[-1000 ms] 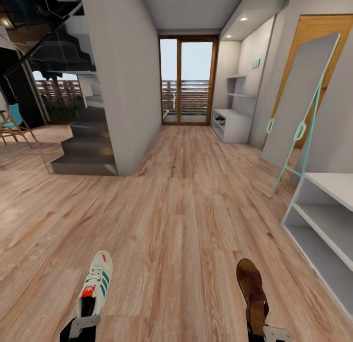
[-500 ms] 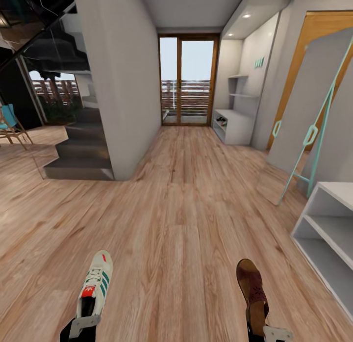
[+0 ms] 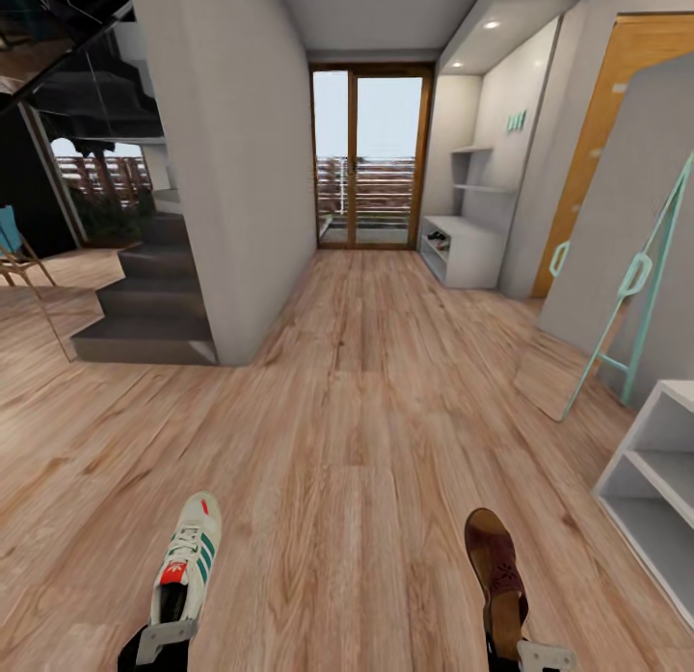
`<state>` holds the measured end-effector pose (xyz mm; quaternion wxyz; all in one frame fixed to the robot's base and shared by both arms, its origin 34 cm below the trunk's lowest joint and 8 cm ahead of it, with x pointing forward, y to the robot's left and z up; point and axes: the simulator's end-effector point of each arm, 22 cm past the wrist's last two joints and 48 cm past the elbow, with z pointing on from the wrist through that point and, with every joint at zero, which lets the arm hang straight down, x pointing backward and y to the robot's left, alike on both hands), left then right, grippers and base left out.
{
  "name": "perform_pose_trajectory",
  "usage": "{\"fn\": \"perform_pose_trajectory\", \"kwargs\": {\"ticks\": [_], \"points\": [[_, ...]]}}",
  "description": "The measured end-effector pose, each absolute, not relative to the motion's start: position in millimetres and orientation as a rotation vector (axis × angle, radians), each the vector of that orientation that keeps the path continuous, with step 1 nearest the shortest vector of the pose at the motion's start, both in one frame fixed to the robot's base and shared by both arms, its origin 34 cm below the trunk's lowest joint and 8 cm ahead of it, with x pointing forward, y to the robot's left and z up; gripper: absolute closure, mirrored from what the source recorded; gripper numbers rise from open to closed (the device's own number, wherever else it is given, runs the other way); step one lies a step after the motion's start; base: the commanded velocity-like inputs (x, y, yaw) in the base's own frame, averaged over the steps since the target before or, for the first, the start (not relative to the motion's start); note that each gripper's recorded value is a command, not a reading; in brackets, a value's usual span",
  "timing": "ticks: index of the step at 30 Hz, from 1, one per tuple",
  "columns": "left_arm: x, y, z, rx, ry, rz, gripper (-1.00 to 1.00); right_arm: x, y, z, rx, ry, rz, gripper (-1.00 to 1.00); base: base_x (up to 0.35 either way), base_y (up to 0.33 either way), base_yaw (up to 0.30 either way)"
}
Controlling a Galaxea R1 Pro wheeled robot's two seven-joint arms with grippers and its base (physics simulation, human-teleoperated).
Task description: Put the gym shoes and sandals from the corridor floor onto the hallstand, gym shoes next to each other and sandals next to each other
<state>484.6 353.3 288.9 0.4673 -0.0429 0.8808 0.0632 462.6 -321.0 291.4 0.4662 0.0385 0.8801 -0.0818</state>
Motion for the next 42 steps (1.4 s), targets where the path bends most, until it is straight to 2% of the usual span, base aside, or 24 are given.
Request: {"fn": "perform_pose_trajectory", "kwargs": {"ticks": [42], "points": [[468.1,349.6,275.2,-0.118,2.205,0.148,1.00,463.0,-322.2,292.1,0.101,2.157,-0.203,1.00,0.338,0.000,0.000]]}}
